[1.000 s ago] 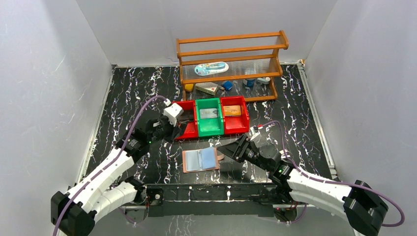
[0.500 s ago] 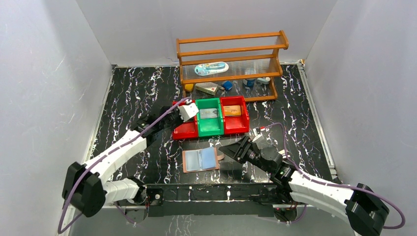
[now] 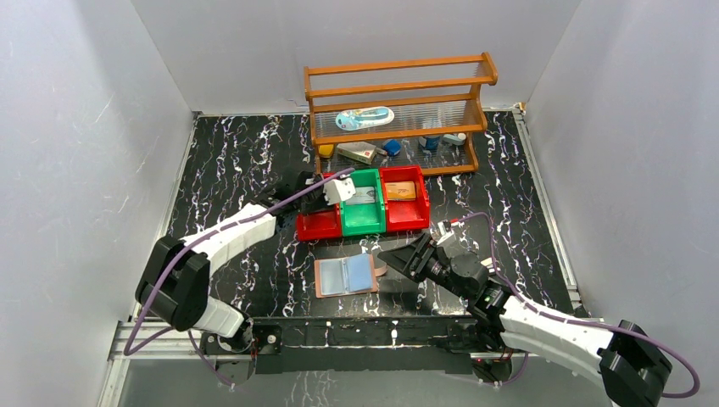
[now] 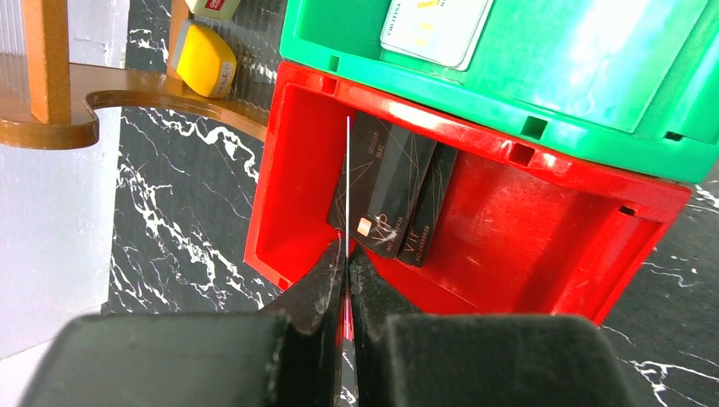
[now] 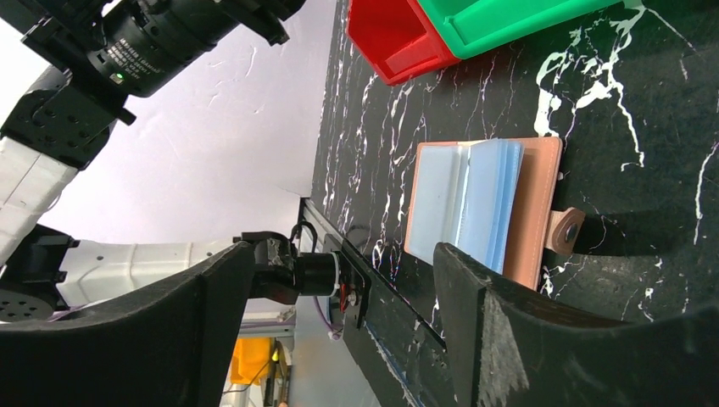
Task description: Take the credit cards out of the card holder
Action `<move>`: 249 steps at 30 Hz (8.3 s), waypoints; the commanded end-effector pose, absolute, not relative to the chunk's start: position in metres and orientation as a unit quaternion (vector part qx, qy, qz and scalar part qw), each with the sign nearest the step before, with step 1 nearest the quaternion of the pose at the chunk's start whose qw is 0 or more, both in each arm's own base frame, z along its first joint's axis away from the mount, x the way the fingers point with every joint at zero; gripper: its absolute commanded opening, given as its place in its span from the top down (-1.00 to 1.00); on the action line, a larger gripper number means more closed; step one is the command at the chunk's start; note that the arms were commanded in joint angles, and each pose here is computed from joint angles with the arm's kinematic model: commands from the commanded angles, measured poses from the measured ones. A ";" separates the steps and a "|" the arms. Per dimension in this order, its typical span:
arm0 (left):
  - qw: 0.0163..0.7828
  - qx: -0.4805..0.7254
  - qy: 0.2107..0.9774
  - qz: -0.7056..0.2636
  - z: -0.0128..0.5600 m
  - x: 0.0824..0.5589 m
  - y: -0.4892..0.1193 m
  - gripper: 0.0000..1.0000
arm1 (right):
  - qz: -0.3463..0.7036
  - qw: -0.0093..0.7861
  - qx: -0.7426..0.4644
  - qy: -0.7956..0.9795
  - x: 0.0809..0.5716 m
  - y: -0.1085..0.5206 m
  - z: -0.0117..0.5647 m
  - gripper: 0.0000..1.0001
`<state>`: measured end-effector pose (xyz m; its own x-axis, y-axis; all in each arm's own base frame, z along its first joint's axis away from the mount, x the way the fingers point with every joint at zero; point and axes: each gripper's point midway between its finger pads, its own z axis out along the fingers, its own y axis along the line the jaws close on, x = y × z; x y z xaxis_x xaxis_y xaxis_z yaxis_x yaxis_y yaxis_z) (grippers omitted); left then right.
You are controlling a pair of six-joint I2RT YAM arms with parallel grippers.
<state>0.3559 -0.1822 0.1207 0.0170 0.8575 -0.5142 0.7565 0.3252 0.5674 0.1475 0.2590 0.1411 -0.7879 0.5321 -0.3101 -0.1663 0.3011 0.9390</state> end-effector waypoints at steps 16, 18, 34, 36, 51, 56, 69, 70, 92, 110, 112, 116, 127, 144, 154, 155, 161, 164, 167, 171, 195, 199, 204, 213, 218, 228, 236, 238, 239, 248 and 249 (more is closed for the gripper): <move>0.412 0.584 0.686 0.137 0.086 0.388 -0.168 1.00 | 0.599 0.323 0.133 0.721 0.149 0.252 0.160 -0.93; 0.406 0.584 0.689 0.138 0.078 0.390 -0.169 1.00 | 0.598 0.324 0.136 0.721 0.150 0.251 0.159 -0.93; 0.435 0.550 0.707 0.097 0.084 0.379 -0.175 0.34 | 0.593 0.319 0.146 0.725 0.150 0.248 0.154 -0.94; 0.456 0.533 0.707 0.087 0.100 0.378 -0.177 0.30 | 0.593 0.318 0.147 0.725 0.150 0.248 0.154 -0.94; 0.600 0.303 0.733 -0.103 0.221 0.290 -0.166 -0.64 | 0.581 0.303 0.148 0.741 0.149 0.252 0.147 -0.94; 0.551 0.207 0.795 -0.147 0.204 0.258 -0.150 -0.86 | 0.571 0.287 0.134 0.758 0.149 0.262 0.149 -0.93; 0.475 0.027 0.863 -0.169 0.167 0.214 -0.117 -0.97 | 0.491 0.283 0.074 0.820 0.167 0.304 0.159 -0.78; 0.474 0.022 0.864 -0.170 0.164 0.213 -0.116 -0.97 | 0.480 0.287 0.068 0.826 0.166 0.308 0.159 -0.78; 0.509 -0.099 0.850 -0.092 0.167 0.205 -0.062 -0.97 | 0.247 0.321 -0.020 0.914 0.157 0.374 0.110 -0.48; 0.500 -0.105 0.855 -0.084 0.165 0.206 -0.061 -0.97 | 0.169 0.270 -0.089 0.944 0.149 0.414 0.060 -0.47; 0.503 -0.104 0.854 -0.090 0.167 0.206 -0.062 -0.97 | 0.158 0.270 -0.089 0.946 0.150 0.414 0.055 -0.47; 0.500 -0.101 0.855 -0.093 0.165 0.206 -0.064 -0.97 | 0.119 0.266 -0.087 0.953 0.151 0.405 0.041 -0.42; 0.493 -0.093 0.859 -0.099 0.163 0.205 -0.068 -0.97 | 0.077 0.259 -0.074 0.960 0.150 0.388 0.017 -0.32; 0.488 -0.090 0.863 -0.098 0.160 0.205 -0.070 -0.97 | 0.158 0.249 -0.052 0.954 0.146 0.397 0.021 0.10; 0.470 -0.072 0.873 -0.107 0.153 0.206 -0.079 -0.97 | 0.392 0.170 0.008 0.904 0.146 0.400 0.053 0.18; 0.469 -0.068 0.874 -0.110 0.153 0.206 -0.081 -0.97 | 0.404 0.161 0.013 0.900 0.145 0.398 0.054 0.18; 0.455 -0.026 0.877 -0.153 0.149 0.204 -0.102 -0.95 | 0.431 0.146 0.055 0.889 0.147 0.391 0.050 0.10; 0.446 -0.017 0.881 -0.156 0.146 0.204 -0.106 -0.95 | 0.428 0.153 0.059 0.889 0.150 0.390 0.053 0.09; 0.440 -0.013 0.884 -0.155 0.144 0.204 -0.108 -0.95 | 0.402 0.171 0.065 0.897 0.156 0.382 0.051 0.07; 0.429 0.021 0.885 -0.183 0.144 0.200 -0.121 -0.95 | 0.375 0.200 0.074 0.902 0.166 0.371 0.055 0.06; 0.169 0.087 0.834 -0.518 0.104 0.132 -0.251 -0.63 | 0.401 0.182 0.108 0.891 0.156 0.356 0.036 0.13; 0.173 0.077 0.859 -0.476 0.078 0.130 -0.255 -0.45 | 0.400 0.175 0.113 0.893 0.155 0.355 0.031 0.13; 0.164 0.070 0.866 -0.468 0.061 0.125 -0.262 -0.39 | 0.406 0.169 0.116 0.891 0.154 0.355 0.030 0.13; 0.169 0.082 0.856 -0.483 0.064 0.126 -0.270 -0.26 | 0.430 0.176 0.099 0.880 0.155 0.356 0.048 0.01; 0.172 0.109 0.840 -0.504 0.076 0.128 -0.282 -0.26 | 0.446 0.189 0.093 0.870 0.157 0.356 0.068 -0.17; 0.166 0.159 0.818 -0.528 0.092 0.129 -0.314 -0.28 | 0.349 0.259 0.172 0.884 0.175 0.297 0.075 -0.40; 0.180 0.163 0.826 -0.509 0.085 0.130 -0.318 -0.29 | 0.373 0.321 0.222 0.842 0.176 0.251 0.108 -0.40; 0.194 0.158 0.839 -0.484 0.085 0.135 -0.310 -0.30 | 0.380 0.325 0.218 0.838 0.175 0.250 0.114 -0.35; 0.204 0.160 0.845 -0.468 0.086 0.137 -0.306 -0.30 | 0.387 0.325 0.215 0.836 0.175 0.252 0.117 -0.33; 0.332 0.096 0.880 -0.326 0.104 0.171 -0.238 -0.37 | 0.382 0.299 0.130 0.865 0.174 0.293 0.125 -0.34; 0.341 0.091 0.879 -0.320 0.107 0.173 -0.233 -0.38 | 0.381 0.298 0.121 0.867 0.174 0.298 0.127 -0.33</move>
